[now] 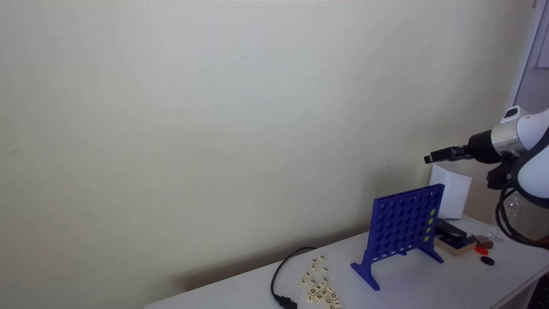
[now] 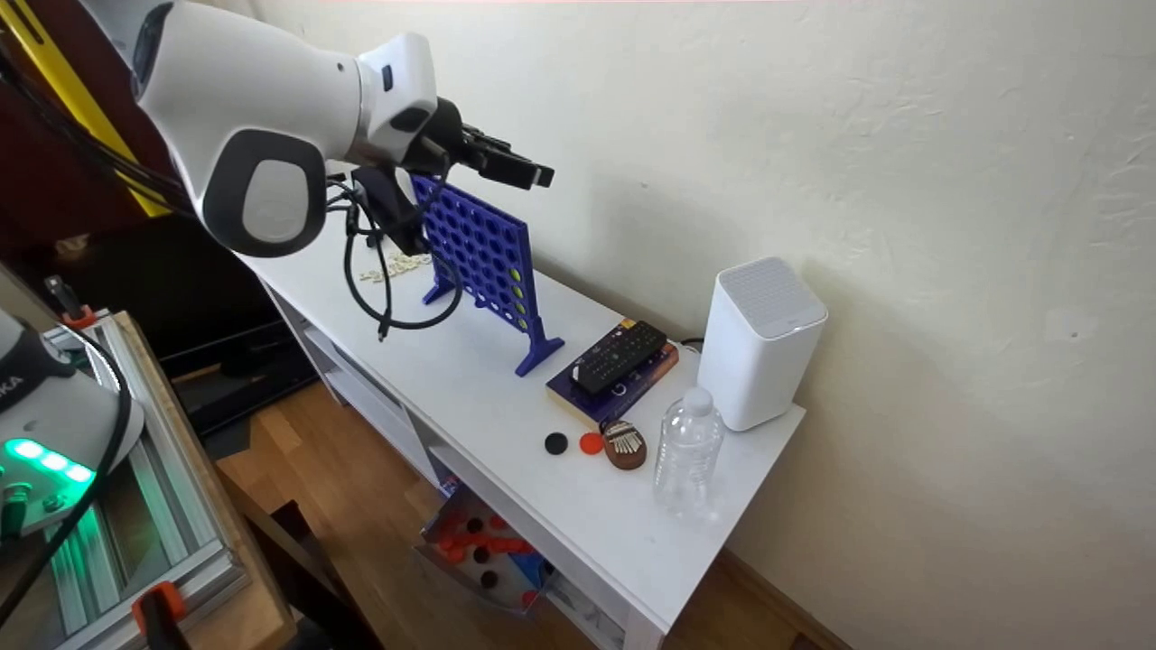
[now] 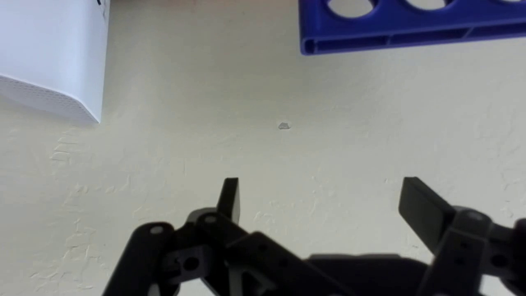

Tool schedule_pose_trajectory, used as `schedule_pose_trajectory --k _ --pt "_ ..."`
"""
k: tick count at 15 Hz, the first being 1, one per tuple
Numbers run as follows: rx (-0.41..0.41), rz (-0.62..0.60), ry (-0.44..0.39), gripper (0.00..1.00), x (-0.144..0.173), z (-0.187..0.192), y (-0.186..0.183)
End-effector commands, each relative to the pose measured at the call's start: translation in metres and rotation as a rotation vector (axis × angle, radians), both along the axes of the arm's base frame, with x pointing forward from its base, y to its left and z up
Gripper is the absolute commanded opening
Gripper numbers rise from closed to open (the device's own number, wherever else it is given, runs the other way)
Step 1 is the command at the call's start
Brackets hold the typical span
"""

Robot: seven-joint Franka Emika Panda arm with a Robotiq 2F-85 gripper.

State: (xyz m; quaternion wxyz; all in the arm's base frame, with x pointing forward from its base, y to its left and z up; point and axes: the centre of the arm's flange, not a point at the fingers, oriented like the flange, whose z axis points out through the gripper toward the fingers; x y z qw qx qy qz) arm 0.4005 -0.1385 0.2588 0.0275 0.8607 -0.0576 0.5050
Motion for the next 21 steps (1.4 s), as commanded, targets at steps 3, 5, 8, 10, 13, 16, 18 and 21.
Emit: schedule_pose_trajectory --k 3,5,8,10,13,16,18,21 --pt "-0.012 0.017 0.148 1.00 -0.022 0.053 0.036" --pt "-0.027 0.019 0.203 1.00 -0.016 0.063 0.045" --pt "-0.063 0.029 0.295 1.00 -0.010 0.081 0.061" --pt "-0.082 0.019 0.355 1.00 -0.007 0.092 0.068" --pt "-0.093 -0.013 0.441 1.00 -0.008 0.109 0.076" --pt "-0.099 -0.015 0.526 1.00 -0.014 0.120 0.084" --pt "-0.091 -0.020 0.575 1.00 -0.016 0.120 0.093" --pt "-0.060 -0.043 0.639 1.00 -0.019 0.117 0.103"
